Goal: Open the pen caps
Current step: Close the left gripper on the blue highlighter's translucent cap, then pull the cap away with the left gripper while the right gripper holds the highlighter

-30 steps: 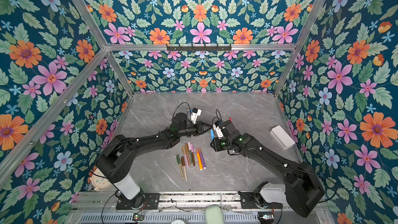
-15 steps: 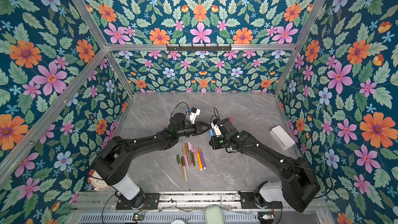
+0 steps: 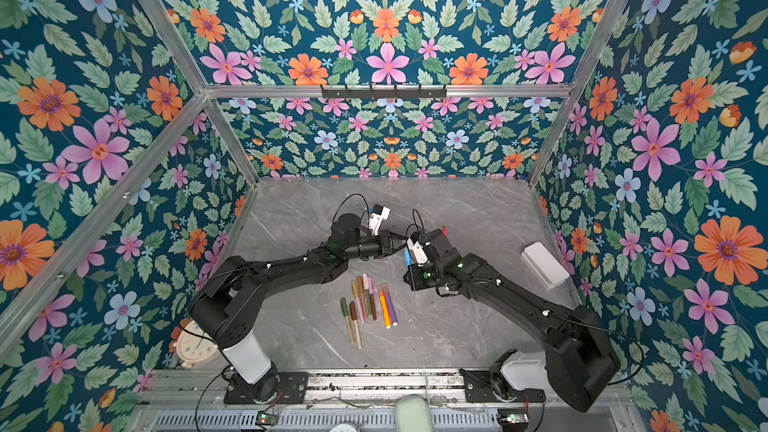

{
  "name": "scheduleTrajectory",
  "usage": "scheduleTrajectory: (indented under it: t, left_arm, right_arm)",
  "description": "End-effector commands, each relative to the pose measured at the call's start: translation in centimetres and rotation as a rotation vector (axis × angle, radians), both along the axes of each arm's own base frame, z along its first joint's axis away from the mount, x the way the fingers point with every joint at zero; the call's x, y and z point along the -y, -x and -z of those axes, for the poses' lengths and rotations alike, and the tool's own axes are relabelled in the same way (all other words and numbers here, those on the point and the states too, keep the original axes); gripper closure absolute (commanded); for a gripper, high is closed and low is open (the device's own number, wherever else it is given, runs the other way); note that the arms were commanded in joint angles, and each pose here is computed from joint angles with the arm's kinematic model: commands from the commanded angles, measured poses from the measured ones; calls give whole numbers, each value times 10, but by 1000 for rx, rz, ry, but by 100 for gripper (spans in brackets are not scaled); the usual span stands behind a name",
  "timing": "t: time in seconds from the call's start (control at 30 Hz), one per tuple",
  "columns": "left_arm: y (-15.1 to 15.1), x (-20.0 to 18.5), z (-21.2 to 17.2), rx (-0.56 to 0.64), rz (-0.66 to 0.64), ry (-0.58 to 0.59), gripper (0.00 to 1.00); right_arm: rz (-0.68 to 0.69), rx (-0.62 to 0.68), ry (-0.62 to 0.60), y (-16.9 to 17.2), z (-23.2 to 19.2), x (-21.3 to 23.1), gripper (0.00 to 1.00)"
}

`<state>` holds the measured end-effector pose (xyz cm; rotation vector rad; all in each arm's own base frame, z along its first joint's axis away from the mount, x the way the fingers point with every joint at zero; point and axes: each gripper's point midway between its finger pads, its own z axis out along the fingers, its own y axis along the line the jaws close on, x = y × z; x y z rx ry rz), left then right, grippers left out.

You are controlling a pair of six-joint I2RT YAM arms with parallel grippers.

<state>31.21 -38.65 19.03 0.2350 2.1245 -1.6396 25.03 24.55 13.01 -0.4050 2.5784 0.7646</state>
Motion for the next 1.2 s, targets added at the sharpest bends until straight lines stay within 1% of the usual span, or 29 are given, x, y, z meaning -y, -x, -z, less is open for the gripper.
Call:
scheduleTrajectory:
  t: [0.0,0.07,0.17,0.33,0.43,0.6,0.67,0.73,0.77,0.93,0.97,1.07,1.17]
  left_arm:
    - [2,2,-8,31,18,29,88]
    - [3,1,-10,30,22,34,85]
    - [7,1,-12,34,32,47,84]
    - [10,1,-14,35,38,49,70]
    - [12,1,-13,35,43,49,68]
    - [12,3,-11,31,47,49,67]
    - [12,4,-11,31,48,49,70]
    - [12,3,-9,27,46,47,81]
    - [12,3,-8,24,45,46,84]
    - [11,5,-7,23,49,48,86]
    - [11,5,-7,22,49,48,88]
    - [11,5,-8,26,48,49,100]
    - [7,2,-7,31,33,32,100]
  right_arm:
    - [23,19,24,-3,-1,5,100]
    - [28,24,26,-4,-2,6,100]
    - [30,28,28,-5,-3,6,100]
    - [28,31,28,-6,-4,6,100]
    - [27,28,29,-6,-3,6,100]
    - [24,25,25,-5,-3,5,100]
    - [24,23,25,-5,-2,5,100]
    - [23,20,23,-4,-2,5,100]
    - [22,18,23,-4,-2,5,100]
    - [20,18,18,-4,-2,4,100]
    - [17,17,17,-3,-2,4,100]
    - [15,12,17,-3,-1,3,100]
    - [12,8,15,-1,0,3,100]
